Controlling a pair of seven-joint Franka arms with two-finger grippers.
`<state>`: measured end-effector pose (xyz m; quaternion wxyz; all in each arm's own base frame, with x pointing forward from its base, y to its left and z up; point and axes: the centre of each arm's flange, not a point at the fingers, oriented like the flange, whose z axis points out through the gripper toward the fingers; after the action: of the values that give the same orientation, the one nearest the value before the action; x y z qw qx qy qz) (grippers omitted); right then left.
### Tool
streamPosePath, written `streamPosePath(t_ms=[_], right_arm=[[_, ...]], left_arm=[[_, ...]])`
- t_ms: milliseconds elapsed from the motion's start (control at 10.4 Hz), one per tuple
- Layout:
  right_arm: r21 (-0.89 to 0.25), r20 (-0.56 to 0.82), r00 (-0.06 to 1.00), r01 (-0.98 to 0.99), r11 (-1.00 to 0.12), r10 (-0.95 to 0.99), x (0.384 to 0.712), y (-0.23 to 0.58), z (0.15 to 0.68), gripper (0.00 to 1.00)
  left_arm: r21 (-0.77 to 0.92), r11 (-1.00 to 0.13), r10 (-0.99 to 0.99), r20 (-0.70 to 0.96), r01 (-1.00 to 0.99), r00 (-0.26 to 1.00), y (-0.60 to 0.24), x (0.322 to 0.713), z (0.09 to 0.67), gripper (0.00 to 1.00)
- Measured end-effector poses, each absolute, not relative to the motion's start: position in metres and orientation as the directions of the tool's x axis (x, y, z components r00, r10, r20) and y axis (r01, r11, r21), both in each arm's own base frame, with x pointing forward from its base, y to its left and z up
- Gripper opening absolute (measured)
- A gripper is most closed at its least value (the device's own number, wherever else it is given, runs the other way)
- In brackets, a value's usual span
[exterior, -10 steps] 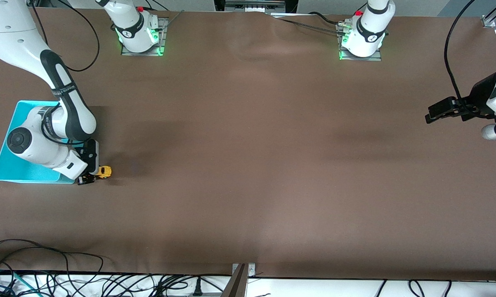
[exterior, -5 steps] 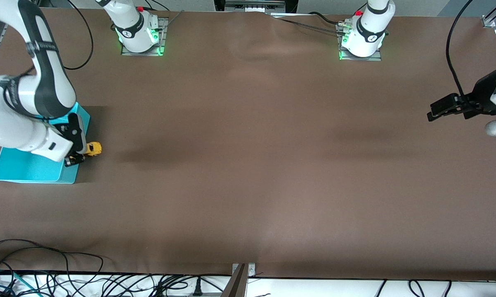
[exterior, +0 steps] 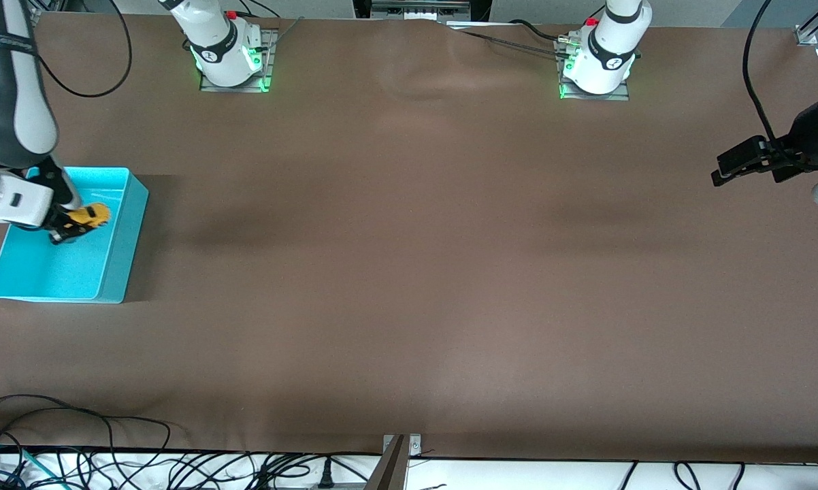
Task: Wind up and store yellow beetle car
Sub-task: 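Carry the car over the teal bin and lower it inside, then open the right gripper to release the car in the bin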
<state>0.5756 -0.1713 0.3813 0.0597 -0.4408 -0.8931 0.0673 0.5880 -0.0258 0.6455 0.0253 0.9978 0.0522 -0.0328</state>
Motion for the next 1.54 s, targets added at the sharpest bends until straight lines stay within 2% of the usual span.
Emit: streamPosePath(t_ms=[192,481,673,865,1538], right_arm=[[-0.199,0.050,-0.679,0.712,0.673,0.733,0.562,-0.219,0.363,0.45],[-0.195,0.131,-0.752,0.619,0.760,0.646,0.548,-0.254,0.301,0.45],[-0.188,0.157,-0.747,0.619,0.762,0.646,0.528,-0.281,0.262,0.45],[-0.197,0.181,-0.729,0.631,0.751,0.660,0.509,-0.298,0.248,0.45],[-0.164,0.157,-0.720,0.656,0.737,0.676,0.495,-0.313,0.205,0.45]], left_arm=[[0.047,-0.993,0.105,-0.068,0.109,0.992,-0.024,0.588,0.646,1.00],[0.049,-0.994,0.099,-0.069,0.102,0.993,-0.028,0.588,0.646,1.00],[0.049,-0.994,0.097,-0.069,0.101,0.993,-0.029,0.588,0.646,1.00],[0.050,-0.994,0.097,-0.069,0.101,0.993,-0.029,0.588,0.646,1.00],[0.050,-0.994,0.096,-0.069,0.099,0.993,-0.030,0.588,0.646,1.00]])
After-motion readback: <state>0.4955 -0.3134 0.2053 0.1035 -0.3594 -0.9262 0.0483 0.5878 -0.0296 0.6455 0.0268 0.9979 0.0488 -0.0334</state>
